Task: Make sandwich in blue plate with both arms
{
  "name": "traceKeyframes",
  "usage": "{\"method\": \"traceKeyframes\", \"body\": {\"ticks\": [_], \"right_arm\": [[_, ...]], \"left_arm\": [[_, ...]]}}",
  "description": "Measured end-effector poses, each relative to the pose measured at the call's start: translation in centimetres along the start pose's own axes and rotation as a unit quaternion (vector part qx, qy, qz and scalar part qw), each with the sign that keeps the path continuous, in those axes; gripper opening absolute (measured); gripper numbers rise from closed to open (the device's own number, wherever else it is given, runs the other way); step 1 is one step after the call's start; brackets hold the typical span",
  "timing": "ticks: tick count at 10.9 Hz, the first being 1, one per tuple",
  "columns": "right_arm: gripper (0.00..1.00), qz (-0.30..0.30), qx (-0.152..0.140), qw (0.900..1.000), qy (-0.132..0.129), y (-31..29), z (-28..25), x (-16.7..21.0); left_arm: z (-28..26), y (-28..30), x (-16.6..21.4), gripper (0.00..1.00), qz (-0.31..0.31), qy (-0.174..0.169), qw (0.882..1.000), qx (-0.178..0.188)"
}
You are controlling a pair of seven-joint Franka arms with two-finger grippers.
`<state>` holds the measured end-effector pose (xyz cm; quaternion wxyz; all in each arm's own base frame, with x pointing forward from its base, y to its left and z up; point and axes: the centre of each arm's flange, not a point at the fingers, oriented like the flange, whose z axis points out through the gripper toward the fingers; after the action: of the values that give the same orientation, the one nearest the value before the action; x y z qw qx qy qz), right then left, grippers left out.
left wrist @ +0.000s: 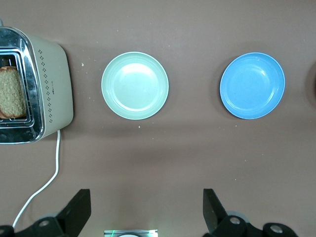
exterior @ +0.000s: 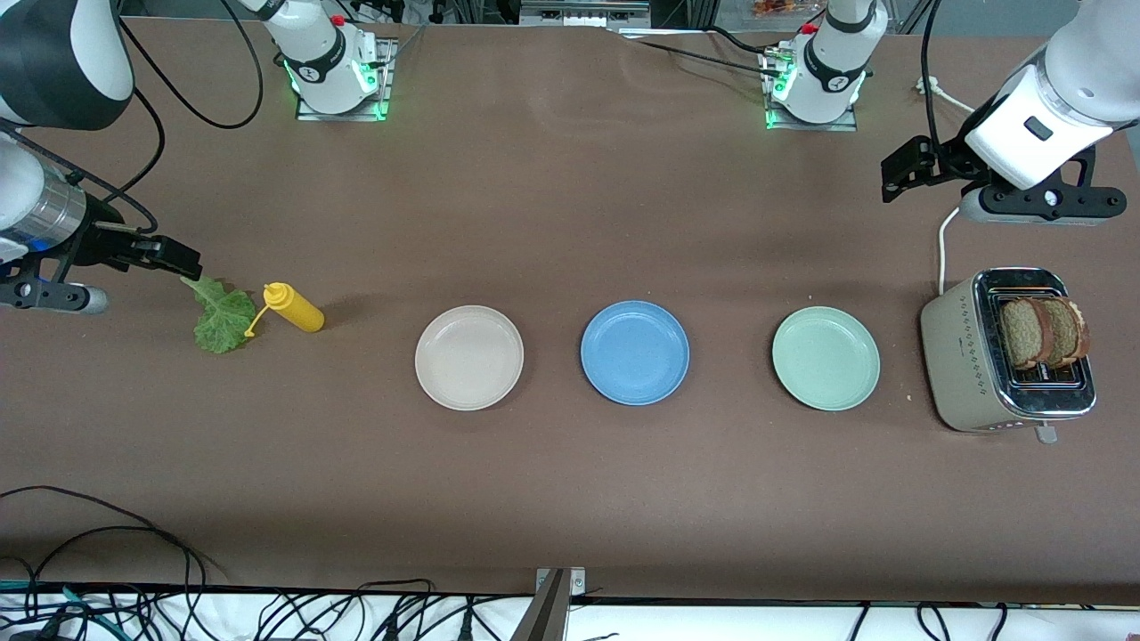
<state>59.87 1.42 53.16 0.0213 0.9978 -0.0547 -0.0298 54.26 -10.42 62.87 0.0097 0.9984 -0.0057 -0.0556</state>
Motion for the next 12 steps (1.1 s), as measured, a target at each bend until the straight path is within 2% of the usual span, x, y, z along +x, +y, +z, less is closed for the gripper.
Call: {"method": "traceKeyframes", "body": {"ticks": [12], "right_arm": [[1.0, 0.004, 0.006, 1.0, -0.001, 0.21, 0.01, 0.03]], "left_arm": [[-0.02, -0.5, 0.09, 1.0, -0.005, 0.0, 1.0, 0.0]]}}
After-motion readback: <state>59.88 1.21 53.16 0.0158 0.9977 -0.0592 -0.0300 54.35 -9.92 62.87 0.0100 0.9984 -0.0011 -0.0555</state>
